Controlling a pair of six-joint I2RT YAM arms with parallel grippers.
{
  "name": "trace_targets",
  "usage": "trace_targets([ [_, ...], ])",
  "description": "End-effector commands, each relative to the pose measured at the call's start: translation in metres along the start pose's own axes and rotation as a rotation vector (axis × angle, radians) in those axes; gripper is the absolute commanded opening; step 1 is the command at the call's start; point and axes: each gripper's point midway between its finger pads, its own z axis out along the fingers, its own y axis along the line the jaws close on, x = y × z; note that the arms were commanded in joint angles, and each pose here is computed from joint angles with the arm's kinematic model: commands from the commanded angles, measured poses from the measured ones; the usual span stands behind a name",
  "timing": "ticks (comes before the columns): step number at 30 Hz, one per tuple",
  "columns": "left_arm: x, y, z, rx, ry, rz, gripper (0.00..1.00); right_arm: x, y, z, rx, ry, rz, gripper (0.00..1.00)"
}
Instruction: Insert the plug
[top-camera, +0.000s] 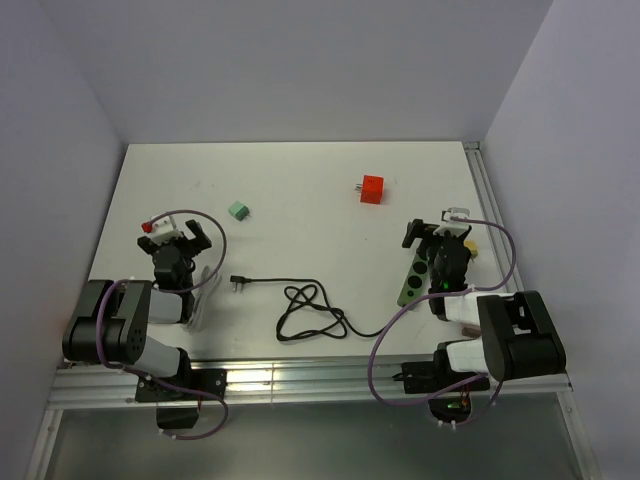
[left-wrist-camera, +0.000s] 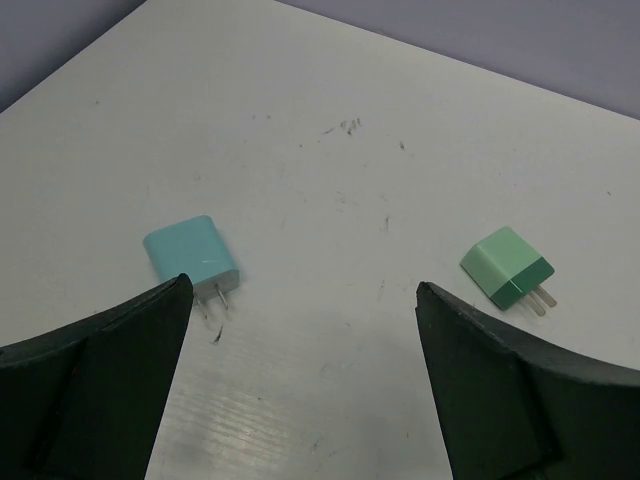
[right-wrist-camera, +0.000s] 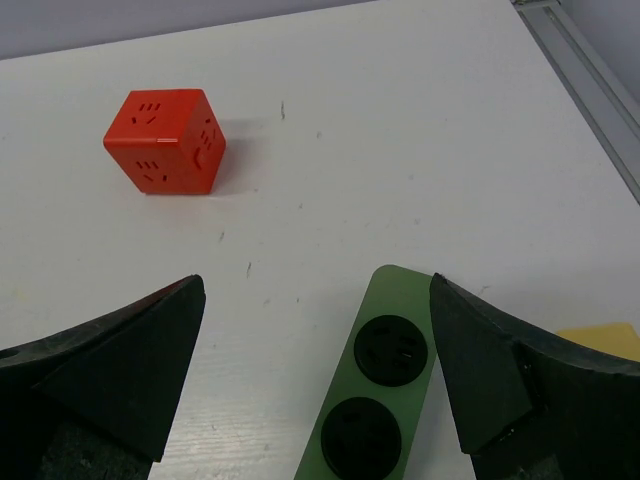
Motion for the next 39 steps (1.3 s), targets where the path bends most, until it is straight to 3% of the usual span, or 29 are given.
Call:
trace_targets([
  [1, -0.024, -0.001, 0.007, -0.008, -0.077, 0.007, 0.99, -0.033, 0.001, 0.007, -0.002, -0.108, -0.017, 1.00],
  [13, -0.035, -0.005, 0.006, 0.017, -0.056, 0.022, 0.99, -0.041, -0.001, 0.003, 0.006, -0.145, -0.019, 1.00],
  [15, -0.033, -0.005, 0.004, -0.034, -0.013, 0.028, 0.99, -0.038, 0.005, -0.003, -0.023, -0.153, -0.043, 1.00],
  [17, -0.052, 0.007, -0.003, -0.165, -0.058, -0.021, 1.00, -0.038, 0.011, -0.005, -0.036, -0.152, -0.058, 1.00],
  [20, -0.059, 0.000, -0.015, -0.231, -0.041, -0.135, 1.00, -0.052, 0.006, -0.007, 0.010, -0.169, -0.059, 1.00],
  [23, -0.068, -0.004, -0.021, -0.294, 0.005, -0.221, 1.00, -0.070, 0.012, -0.001, 0.078, -0.086, -0.035, 1.00],
  [26, -0.088, -0.011, -0.025, -0.297, 0.025, -0.272, 0.99, -0.083, 0.025, 0.012, 0.123, 0.032, 0.124, 1.00],
  [28, -0.105, -0.016, -0.029, -0.288, 0.009, -0.361, 1.00, -0.055, 0.034, 0.015, 0.110, 0.228, 0.114, 1.00],
  [32, -0.131, -0.010, -0.046, -0.329, -0.037, -0.527, 0.99, -0.080, 0.095, 0.042, -0.144, 0.277, 0.227, 1.00],
  [33, -0.113, 0.000, -0.057, -0.411, 0.016, -0.619, 0.99, -0.066, 0.098, 0.053, -0.141, 0.332, 0.219, 1.00],
  [34, -0.121, 0.006, -0.065, -0.447, 0.003, -0.672, 0.99, -0.080, 0.104, 0.063, -0.141, 0.342, 0.220, 1.00],
  [36, -0.122, 0.001, -0.070, -0.403, 0.036, -0.635, 0.99, -0.054, 0.105, 0.083, -0.090, 0.457, 0.219, 0.97],
  [39, -0.141, -0.021, -0.075, -0.245, 0.045, -0.643, 0.99, -0.047, 0.111, 0.106, -0.083, 0.526, 0.178, 0.95],
])
